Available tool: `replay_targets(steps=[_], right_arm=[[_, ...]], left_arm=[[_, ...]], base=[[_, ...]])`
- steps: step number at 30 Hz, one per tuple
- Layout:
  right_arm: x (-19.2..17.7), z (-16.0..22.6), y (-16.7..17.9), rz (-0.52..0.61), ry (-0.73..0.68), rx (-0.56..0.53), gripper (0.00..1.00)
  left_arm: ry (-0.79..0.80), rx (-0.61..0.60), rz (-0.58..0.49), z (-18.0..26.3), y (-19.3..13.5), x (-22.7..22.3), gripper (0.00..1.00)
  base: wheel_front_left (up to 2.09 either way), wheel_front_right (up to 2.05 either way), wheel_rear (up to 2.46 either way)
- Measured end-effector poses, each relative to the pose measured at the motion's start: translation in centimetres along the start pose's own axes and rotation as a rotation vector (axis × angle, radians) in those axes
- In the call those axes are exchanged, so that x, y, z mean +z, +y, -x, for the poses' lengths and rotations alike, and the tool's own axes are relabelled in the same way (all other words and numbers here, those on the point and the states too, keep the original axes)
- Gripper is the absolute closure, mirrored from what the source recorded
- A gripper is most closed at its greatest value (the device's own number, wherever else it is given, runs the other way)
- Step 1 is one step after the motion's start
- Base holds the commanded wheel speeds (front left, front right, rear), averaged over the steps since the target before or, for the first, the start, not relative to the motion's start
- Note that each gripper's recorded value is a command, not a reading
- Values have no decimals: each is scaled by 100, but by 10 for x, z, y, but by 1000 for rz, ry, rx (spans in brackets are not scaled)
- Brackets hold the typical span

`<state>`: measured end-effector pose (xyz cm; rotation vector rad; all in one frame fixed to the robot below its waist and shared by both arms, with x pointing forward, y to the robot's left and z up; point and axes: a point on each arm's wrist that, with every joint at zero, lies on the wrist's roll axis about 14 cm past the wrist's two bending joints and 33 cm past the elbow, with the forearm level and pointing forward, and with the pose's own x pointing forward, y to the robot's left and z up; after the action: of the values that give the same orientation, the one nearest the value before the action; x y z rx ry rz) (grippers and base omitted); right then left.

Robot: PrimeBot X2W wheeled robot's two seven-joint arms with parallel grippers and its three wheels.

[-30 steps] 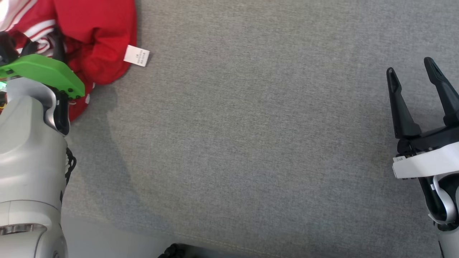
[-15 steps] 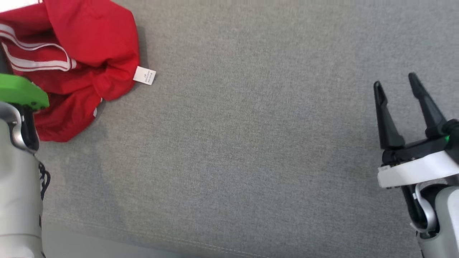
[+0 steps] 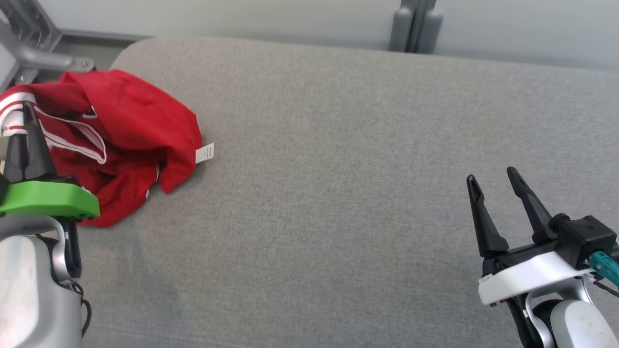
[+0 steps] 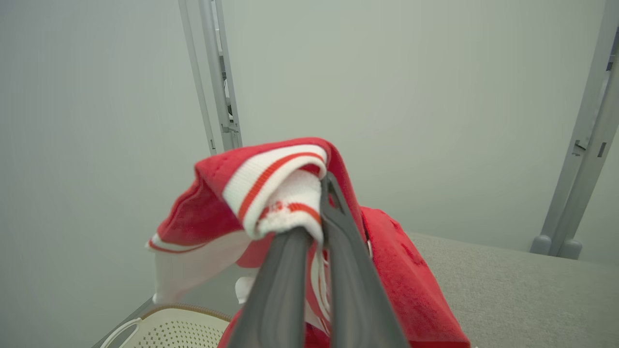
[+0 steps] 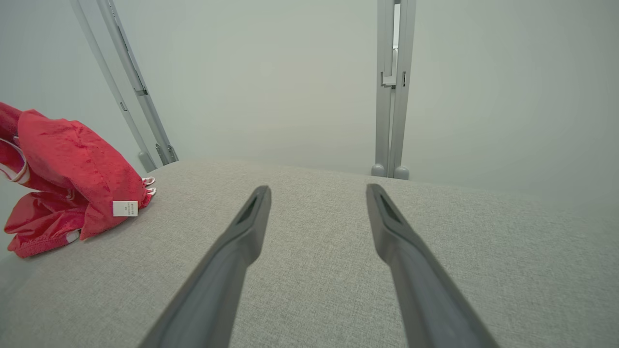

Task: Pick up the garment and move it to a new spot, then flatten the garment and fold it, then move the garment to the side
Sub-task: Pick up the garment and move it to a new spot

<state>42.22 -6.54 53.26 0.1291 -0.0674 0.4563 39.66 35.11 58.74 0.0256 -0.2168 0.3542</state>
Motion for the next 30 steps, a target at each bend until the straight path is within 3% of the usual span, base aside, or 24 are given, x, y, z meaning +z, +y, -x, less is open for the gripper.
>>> replay_targets(steps=[4, 8, 16, 24, 30], right_arm=[[18, 13, 0, 18, -39, -19, 0], [33, 23, -5, 35, -76, -46, 0], [62, 38, -37, 41, -180, -154, 0], [40, 65, -90, 11, -158, -341, 0], [16, 81, -120, -3, -109, -451, 0]], left_arm=[[-73, -89, 19, 8, -33, 33, 100], [-115, -245, 61, 15, -94, 54, 100], [-81, -658, 157, 34, -249, 60, 100], [53, -1102, 191, 89, -397, 19, 100], [228, -1403, 249, 165, -462, -30, 100]], base=[[0, 0, 0], [0, 0, 0], [0, 0, 0], [0, 0, 0], [0, 0, 0]])
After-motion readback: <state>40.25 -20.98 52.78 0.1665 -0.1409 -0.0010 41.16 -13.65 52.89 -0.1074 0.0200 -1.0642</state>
